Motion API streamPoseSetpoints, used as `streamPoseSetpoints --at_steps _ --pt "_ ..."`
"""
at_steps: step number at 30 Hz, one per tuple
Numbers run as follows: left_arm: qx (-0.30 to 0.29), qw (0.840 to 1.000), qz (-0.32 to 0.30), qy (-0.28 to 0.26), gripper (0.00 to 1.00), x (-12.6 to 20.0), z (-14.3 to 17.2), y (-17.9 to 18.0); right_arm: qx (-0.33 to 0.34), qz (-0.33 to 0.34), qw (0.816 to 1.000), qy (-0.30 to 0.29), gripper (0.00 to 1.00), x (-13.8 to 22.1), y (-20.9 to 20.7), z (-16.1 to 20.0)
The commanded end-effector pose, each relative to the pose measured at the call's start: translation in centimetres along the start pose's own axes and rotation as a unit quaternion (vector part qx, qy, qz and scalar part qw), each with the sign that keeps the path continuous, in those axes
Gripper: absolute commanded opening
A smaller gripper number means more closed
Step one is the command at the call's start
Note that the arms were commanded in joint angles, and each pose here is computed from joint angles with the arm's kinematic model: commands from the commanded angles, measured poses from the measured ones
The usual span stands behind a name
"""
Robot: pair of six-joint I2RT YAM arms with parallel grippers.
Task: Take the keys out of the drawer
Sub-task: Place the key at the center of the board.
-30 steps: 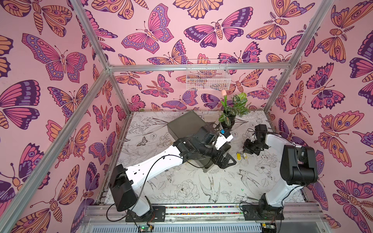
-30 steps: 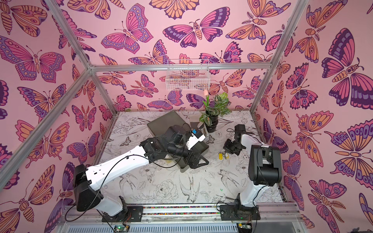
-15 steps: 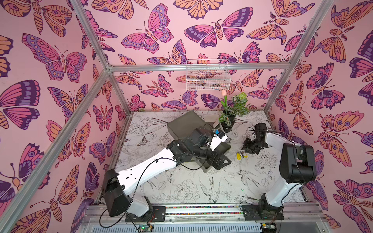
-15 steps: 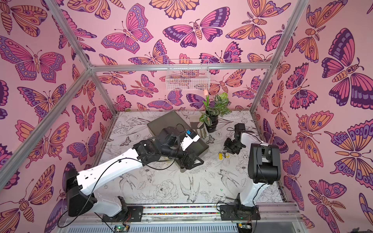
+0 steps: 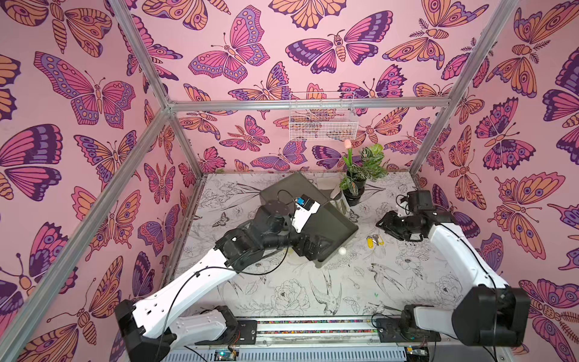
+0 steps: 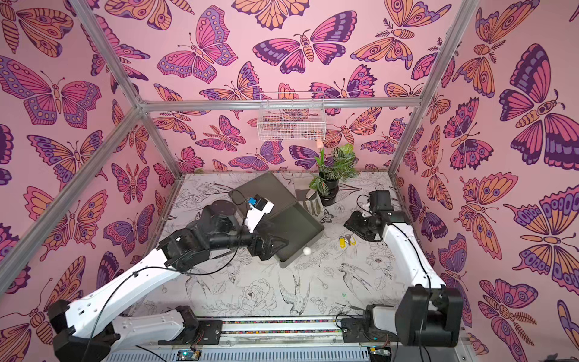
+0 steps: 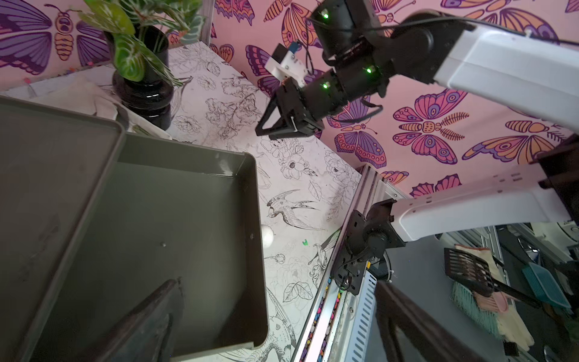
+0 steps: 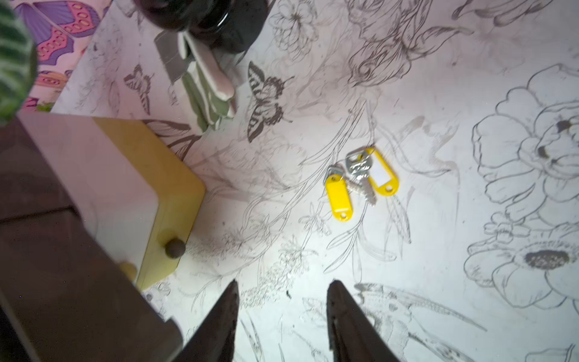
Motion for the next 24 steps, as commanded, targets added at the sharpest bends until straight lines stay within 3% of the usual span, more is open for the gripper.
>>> streamPoseSetpoints --at_steps 1,11,16,24 --pt "0.036 0.999 -0.032 -0.009 1.0 0.6 0.3 1.5 -0.017 -0.031 0.999 0.018 0.53 2.0 1.1 2.5" --pt "0.09 0.992 -0.09 -0.002 1.0 1.6 -1.0 3.9 -0.004 -0.158 0.987 0.013 0.6 6.3 4.1 7.7" --pt "0.124 0.986 -0.112 0.01 1.0 1.9 -2.3 5.7 0.013 -0.188 0.982 0.028 0.67 6.4 5.3 9.5" --pt "0.168 0.976 -0.134 0.019 0.93 0.9 -4.6 8.9 0.024 -0.21 0.976 0.052 0.68 4.2 6.5 10.4"
Point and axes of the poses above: each gripper's point midway between its finger pads, its own x axis back along the fingers, its own y axis along the line the jaws close on, z = x × y, the point moved 10 cm from there along x, back along the fingers, and after that the axes turned 11 degrees about x, right-handed, at the moved point
